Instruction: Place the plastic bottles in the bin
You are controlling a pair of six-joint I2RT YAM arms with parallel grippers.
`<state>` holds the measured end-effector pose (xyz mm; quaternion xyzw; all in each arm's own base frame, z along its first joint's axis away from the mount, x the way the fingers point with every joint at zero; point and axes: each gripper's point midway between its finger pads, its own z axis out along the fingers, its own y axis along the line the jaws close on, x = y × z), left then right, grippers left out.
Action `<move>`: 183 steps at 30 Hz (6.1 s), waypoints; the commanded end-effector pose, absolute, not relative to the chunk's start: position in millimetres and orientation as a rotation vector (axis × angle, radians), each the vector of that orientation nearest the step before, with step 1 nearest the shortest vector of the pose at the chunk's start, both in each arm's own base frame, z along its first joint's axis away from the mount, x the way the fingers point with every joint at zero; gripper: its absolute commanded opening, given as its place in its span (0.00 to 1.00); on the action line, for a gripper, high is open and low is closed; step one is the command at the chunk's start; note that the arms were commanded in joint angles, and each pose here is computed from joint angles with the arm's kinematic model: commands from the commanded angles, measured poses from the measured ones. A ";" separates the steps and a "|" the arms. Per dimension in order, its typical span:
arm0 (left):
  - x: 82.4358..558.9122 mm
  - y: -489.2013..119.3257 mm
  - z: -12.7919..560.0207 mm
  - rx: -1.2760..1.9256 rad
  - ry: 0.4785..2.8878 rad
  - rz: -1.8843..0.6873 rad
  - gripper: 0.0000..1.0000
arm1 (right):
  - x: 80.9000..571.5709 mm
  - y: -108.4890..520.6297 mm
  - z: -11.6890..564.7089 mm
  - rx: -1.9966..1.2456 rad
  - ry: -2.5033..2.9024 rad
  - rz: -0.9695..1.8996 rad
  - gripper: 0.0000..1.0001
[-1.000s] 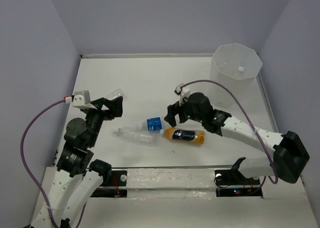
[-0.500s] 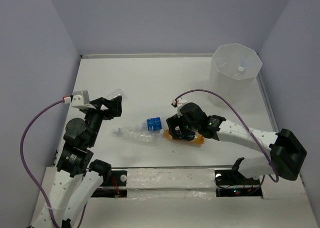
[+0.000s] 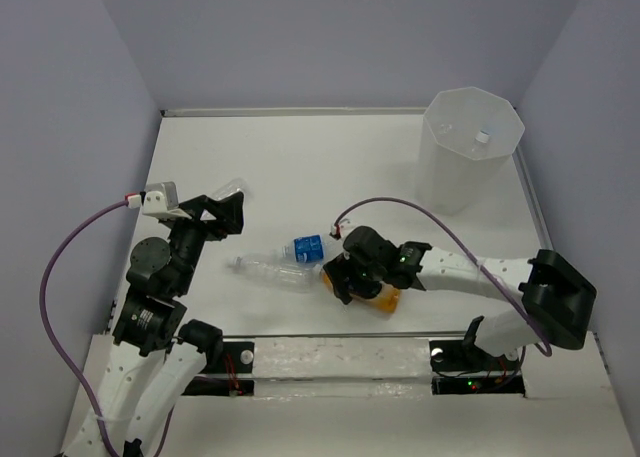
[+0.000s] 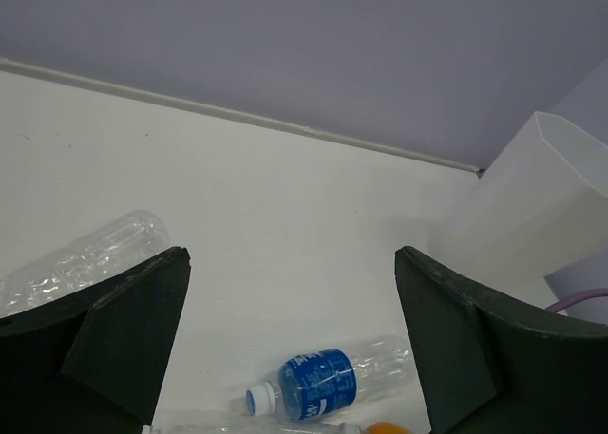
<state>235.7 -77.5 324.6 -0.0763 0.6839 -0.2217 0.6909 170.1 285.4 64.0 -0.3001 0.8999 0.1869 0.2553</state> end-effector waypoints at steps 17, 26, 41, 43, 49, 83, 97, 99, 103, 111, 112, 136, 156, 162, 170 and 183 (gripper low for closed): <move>234.5 -78.9 335.5 -0.143 1.483 -0.505 0.99 | 126.1 281.4 91.2 -0.912 2.486 0.495 0.24; 236.4 -81.9 334.6 -0.135 1.489 -0.513 0.99 | 207.0 289.9 299.8 -0.631 1.841 0.486 0.13; 235.0 -84.4 332.4 -0.127 1.498 -0.527 0.99 | 391.4 56.8 540.7 0.165 1.080 -0.193 0.14; 233.8 -84.6 333.0 -0.124 1.496 -0.529 0.99 | 413.9 25.0 535.6 0.210 1.083 -0.260 0.14; 232.8 -85.4 332.9 -0.121 1.497 -0.528 0.99 | 473.9 -19.9 487.3 0.269 1.131 -0.303 0.15; 236.6 -82.9 332.0 -0.138 1.503 -0.512 0.99 | 319.7 282.3 264.1 -0.511 1.821 0.685 0.26; 237.0 -77.0 332.4 -0.153 1.499 -0.488 0.99 | 260.0 377.7 160.2 -1.263 1.900 0.721 0.94; 236.7 -73.0 334.0 -0.166 1.492 -0.473 0.99 | 266.4 379.2 145.4 -1.279 1.937 0.649 0.94; 235.9 -70.5 334.6 -0.174 1.488 -0.464 0.99 | 276.3 372.2 116.2 -1.335 2.012 0.537 0.93; 236.2 -72.6 333.3 -0.166 1.494 -0.472 0.99 | 281.7 362.4 87.3 -1.441 2.070 0.426 0.95; 235.8 -72.4 334.3 -0.165 1.491 -0.472 0.99 | 284.2 360.7 83.7 -1.441 2.077 0.402 0.95; 234.1 -75.8 334.4 -0.153 1.490 -0.489 0.99 | 355.4 352.2 153.2 -1.122 1.935 0.325 0.40; 230.5 -82.5 336.3 -0.130 1.484 -0.521 0.99 | 397.1 112.9 489.7 -0.030 1.192 0.069 0.29; 230.1 -81.4 337.6 -0.133 1.480 -0.515 0.99 | 429.3 44.5 478.8 0.161 1.201 -0.081 0.29; 227.6 -82.5 338.4 -0.128 1.475 -0.518 0.99 | 447.3 -16.0 420.2 0.338 1.277 -0.077 0.30; 225.4 -80.6 341.1 -0.134 1.464 -0.517 0.99 | 432.0 -47.0 379.3 0.526 1.321 -0.120 0.85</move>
